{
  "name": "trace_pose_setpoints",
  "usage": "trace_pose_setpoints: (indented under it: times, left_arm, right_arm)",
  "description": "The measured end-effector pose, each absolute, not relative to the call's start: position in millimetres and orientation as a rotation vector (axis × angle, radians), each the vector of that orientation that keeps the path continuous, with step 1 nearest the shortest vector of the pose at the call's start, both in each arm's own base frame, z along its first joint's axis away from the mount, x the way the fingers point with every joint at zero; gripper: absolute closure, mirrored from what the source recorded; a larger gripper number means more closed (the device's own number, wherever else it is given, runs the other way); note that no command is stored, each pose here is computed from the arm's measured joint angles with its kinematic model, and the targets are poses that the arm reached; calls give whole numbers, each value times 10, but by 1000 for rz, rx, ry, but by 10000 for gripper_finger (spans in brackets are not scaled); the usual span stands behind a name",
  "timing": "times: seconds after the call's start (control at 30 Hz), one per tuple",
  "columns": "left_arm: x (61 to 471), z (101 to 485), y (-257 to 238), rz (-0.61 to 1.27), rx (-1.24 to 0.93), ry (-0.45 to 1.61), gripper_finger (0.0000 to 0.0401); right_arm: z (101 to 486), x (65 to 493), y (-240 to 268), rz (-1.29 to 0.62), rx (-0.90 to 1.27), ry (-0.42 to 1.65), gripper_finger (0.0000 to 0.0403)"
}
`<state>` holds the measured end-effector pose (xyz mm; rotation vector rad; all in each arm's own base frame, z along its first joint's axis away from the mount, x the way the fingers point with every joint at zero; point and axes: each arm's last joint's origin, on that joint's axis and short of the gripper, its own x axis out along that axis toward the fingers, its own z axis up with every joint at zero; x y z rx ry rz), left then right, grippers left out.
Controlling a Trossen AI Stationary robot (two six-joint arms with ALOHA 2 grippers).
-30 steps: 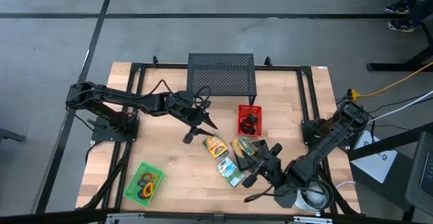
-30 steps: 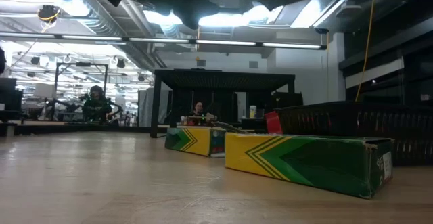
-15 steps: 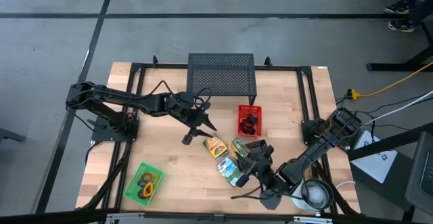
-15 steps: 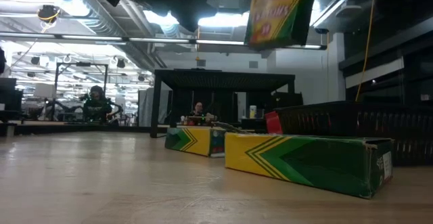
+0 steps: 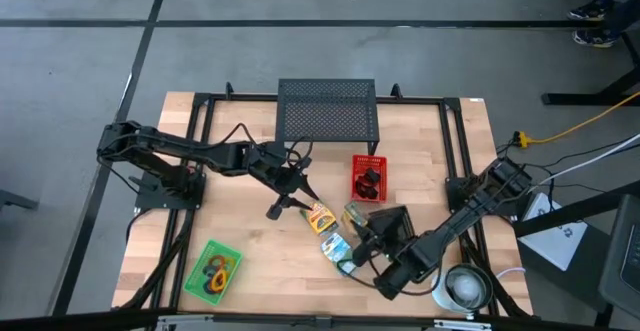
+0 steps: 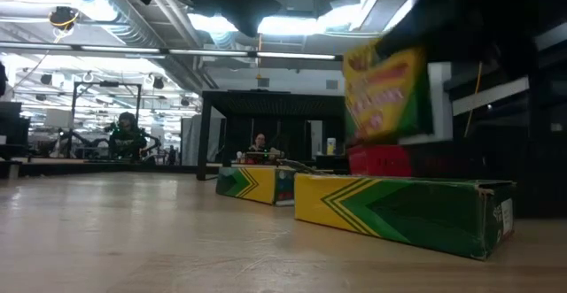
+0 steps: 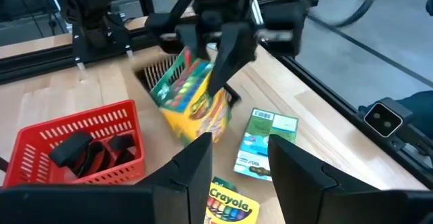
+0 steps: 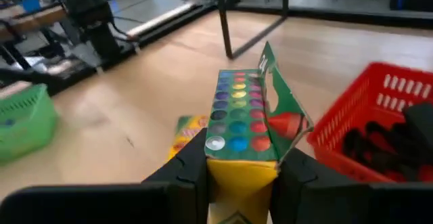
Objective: Pick & Place Office Desk Supplies
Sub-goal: Put the crayon box into the black bin
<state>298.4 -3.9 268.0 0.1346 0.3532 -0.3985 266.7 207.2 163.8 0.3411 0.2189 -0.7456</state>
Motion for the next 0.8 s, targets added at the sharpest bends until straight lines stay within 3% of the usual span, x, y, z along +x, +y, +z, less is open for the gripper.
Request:
trace_pose_setpoints:
  times: [0.37,0.8]
  left_arm:
    - [2985,2683,-37,-399,145,348,260]
    - [2976,2663,-49,-405,143,369,260]
  right_arm:
    - [2185,2826,2195,-733,205,272,306]
    - [2278,2475,2021,-886,294,593,306]
